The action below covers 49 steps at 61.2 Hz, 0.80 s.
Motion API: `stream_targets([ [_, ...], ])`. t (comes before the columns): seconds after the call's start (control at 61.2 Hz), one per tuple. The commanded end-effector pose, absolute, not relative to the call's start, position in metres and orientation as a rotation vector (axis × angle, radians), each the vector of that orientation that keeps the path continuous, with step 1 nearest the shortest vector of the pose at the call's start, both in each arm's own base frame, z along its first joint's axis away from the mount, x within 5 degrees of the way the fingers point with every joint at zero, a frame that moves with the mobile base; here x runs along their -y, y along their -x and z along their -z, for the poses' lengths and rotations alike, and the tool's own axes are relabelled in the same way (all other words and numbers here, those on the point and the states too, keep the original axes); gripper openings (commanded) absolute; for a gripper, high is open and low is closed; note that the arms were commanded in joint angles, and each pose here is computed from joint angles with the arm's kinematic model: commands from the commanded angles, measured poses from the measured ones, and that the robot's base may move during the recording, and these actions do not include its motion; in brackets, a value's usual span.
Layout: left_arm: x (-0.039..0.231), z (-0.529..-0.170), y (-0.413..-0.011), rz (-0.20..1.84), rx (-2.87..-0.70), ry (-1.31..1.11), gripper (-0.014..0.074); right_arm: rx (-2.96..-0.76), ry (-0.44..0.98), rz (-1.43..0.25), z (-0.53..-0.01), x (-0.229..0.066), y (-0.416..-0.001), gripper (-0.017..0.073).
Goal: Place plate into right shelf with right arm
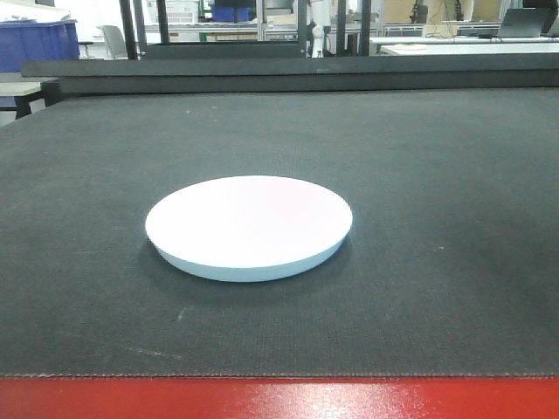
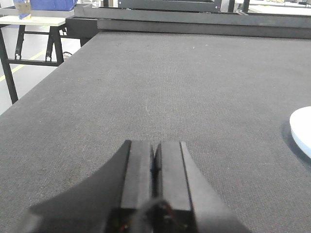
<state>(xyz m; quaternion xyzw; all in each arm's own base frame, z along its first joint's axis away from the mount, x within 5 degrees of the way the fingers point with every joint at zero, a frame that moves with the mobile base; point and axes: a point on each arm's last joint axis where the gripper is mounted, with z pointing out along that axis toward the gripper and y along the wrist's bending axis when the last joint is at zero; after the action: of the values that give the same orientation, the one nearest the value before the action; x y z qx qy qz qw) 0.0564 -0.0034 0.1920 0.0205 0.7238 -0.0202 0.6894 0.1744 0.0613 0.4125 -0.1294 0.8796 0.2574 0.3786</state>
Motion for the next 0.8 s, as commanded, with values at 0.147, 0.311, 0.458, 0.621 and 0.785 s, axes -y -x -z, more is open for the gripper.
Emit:
stream_targets([
  [0.147, 0.003, -0.197, -0.056, 0.050, -1.535, -0.033, -0.0047, -2.216, 0.432, -0.773, -0.402, -0.105, -0.212, 0.0058],
  [0.311, 0.003, -0.197, -0.056, 0.050, -1.535, -0.033, -0.0047, -2.259, 0.541, -0.704, -0.372, -0.140, -0.238, 0.0058],
  [0.458, 0.003, -0.197, -0.056, 0.050, -1.535, -0.033, -0.0047, -2.295, 0.582, -0.637, -0.346, -0.159, -0.259, 0.0058],
  [0.621, 0.003, -0.197, -0.056, 0.050, -1.535, -0.033, -0.0047, -2.265, 0.569, -0.543, -0.324, -0.168, -0.284, 0.0058],
  [0.785, 0.003, -0.197, -0.056, 0.050, -1.535, -0.033, -0.0047, -2.253, 0.622, -0.466, -0.306, -0.172, -0.300, 0.0102],
])
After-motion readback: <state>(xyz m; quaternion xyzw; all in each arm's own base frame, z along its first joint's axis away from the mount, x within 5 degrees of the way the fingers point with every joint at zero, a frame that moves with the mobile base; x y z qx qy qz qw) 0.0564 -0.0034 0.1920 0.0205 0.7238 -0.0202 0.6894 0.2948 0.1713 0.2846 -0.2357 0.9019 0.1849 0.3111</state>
